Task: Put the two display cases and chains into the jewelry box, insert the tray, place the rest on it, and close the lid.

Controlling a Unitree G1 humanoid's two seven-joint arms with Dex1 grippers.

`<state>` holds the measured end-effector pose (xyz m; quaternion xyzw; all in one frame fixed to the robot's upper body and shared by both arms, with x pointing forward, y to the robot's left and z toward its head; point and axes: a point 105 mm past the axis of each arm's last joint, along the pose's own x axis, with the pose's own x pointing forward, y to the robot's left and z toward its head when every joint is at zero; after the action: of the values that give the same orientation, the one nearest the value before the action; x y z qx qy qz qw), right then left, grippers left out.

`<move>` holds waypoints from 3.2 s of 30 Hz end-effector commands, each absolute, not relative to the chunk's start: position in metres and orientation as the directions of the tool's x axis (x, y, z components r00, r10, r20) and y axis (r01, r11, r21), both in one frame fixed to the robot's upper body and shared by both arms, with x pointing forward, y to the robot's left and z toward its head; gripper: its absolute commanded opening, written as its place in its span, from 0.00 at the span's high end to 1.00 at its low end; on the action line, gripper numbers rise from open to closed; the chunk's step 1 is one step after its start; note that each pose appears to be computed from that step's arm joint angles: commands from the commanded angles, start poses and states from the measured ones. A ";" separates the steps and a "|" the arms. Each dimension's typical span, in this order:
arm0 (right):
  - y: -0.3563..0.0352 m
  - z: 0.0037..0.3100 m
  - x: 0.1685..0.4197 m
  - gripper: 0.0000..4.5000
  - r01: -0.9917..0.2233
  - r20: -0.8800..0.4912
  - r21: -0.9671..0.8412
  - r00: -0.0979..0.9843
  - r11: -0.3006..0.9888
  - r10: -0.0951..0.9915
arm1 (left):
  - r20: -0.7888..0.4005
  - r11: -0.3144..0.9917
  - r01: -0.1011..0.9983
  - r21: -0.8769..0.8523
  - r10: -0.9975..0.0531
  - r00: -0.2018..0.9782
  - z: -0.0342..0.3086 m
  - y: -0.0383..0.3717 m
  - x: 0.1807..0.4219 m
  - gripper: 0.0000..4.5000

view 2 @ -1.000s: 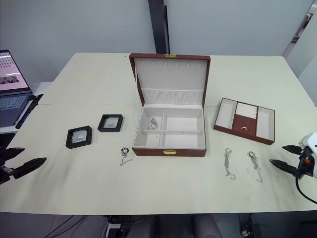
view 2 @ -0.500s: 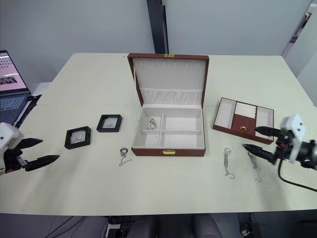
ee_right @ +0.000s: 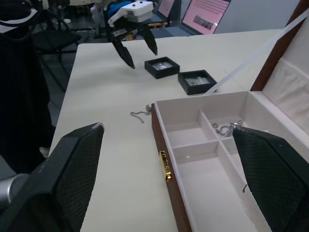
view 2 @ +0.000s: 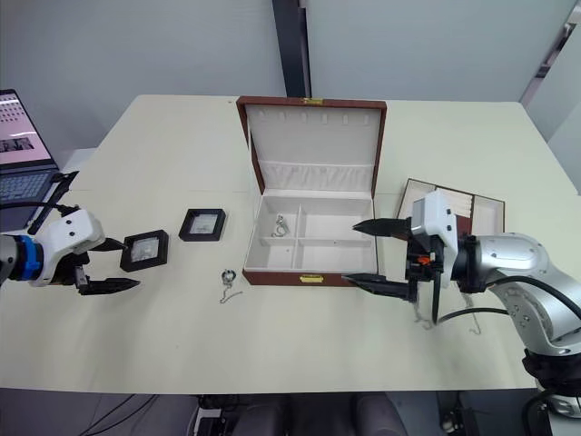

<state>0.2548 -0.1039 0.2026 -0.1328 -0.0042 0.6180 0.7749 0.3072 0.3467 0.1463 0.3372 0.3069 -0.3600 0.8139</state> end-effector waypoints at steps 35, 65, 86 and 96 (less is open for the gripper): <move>-0.094 0.206 0.250 0.00 -0.942 -0.120 -0.261 0.246 0.209 0.962 | -0.750 0.466 0.818 0.337 -0.393 0.533 0.133 0.341 0.322 0.99; -0.159 0.213 0.252 0.00 -0.795 -0.099 -0.291 0.578 0.532 0.810 | -0.645 0.081 0.951 0.298 -0.717 0.263 0.243 0.169 0.330 0.99; -0.173 0.206 0.227 0.00 -0.647 -0.087 -0.291 0.751 0.705 0.654 | -0.637 -0.096 0.950 0.296 -0.761 0.122 0.195 0.049 0.379 0.99; -0.177 0.208 0.221 0.00 -0.625 -0.094 -0.298 0.772 0.722 0.629 | -0.641 -0.070 0.943 0.326 -0.750 0.165 0.177 0.039 0.393 0.99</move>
<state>0.2257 -0.1797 0.1966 -0.1420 0.0140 0.3380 0.9303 0.3893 0.0433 0.1603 0.3523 0.1577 -0.6385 0.6658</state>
